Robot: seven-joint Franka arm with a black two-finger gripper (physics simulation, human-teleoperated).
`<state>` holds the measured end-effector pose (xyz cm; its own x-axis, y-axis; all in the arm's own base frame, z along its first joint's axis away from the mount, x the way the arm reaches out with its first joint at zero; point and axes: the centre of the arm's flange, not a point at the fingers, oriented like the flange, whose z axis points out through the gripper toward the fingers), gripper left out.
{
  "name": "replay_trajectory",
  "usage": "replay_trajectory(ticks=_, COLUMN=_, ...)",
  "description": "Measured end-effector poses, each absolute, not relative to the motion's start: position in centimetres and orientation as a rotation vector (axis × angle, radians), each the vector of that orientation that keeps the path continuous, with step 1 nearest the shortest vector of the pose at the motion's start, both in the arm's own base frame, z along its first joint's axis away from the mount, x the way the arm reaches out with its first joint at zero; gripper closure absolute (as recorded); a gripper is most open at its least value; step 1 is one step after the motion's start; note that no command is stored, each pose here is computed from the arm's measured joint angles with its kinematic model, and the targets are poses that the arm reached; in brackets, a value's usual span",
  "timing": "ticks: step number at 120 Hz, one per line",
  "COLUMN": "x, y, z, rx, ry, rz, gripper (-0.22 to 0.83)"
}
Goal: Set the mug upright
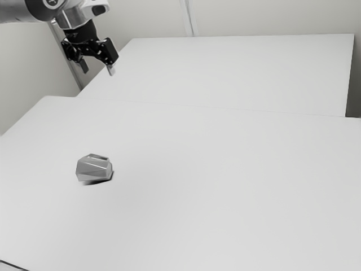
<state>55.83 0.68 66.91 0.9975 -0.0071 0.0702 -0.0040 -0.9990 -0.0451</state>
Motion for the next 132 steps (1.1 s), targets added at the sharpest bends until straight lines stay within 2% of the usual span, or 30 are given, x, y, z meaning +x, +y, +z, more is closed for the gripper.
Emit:
replay_trajectory(ticks=11, x=55.8, y=1.0, z=66.7, rx=-3.094, ry=0.005, rz=-0.094, gripper=0.00)
replay_trajectory(ticks=21, x=55.7, y=1.2, z=65.0, rx=-3.126, ry=-0.002, rz=-0.035, gripper=0.00)
replay_trajectory(ticks=38, x=55.6, y=2.9, z=59.4, rx=-3.245, ry=-0.037, rz=0.117, gripper=0.00)
replay_trajectory(ticks=50, x=55.4, y=7.2, z=56.3, rx=-3.331, ry=-0.132, rz=0.155, gripper=0.00)
replay_trajectory(ticks=59, x=54.7, y=14.4, z=54.3, rx=-3.371, ry=-0.325, rz=0.138, gripper=0.00)
replay_trajectory(ticks=68, x=52.3, y=24.7, z=51.6, rx=-3.380, ry=-0.620, rz=0.105, gripper=0.00)
replay_trajectory(ticks=74, x=51.3, y=28.3, z=49.7, rx=-3.388, ry=-0.721, rz=0.090, gripper=0.00)
replay_trajectory(ticks=89, x=51.2, y=29.4, z=45.2, rx=-3.468, ry=-0.735, rz=0.086, gripper=0.00)
replay_trajectory(ticks=102, x=49.2, y=30.8, z=39.7, rx=-3.564, ry=-0.856, rz=0.059, gripper=0.00)
replay_trajectory(ticks=121, x=47.2, y=30.5, z=34.1, rx=-3.700, ry=-0.969, rz=-0.075, gripper=0.00)
replay_trajectory(ticks=132, x=46.6, y=30.2, z=32.0, rx=-3.751, ry=-0.990, rz=-0.176, gripper=0.00)
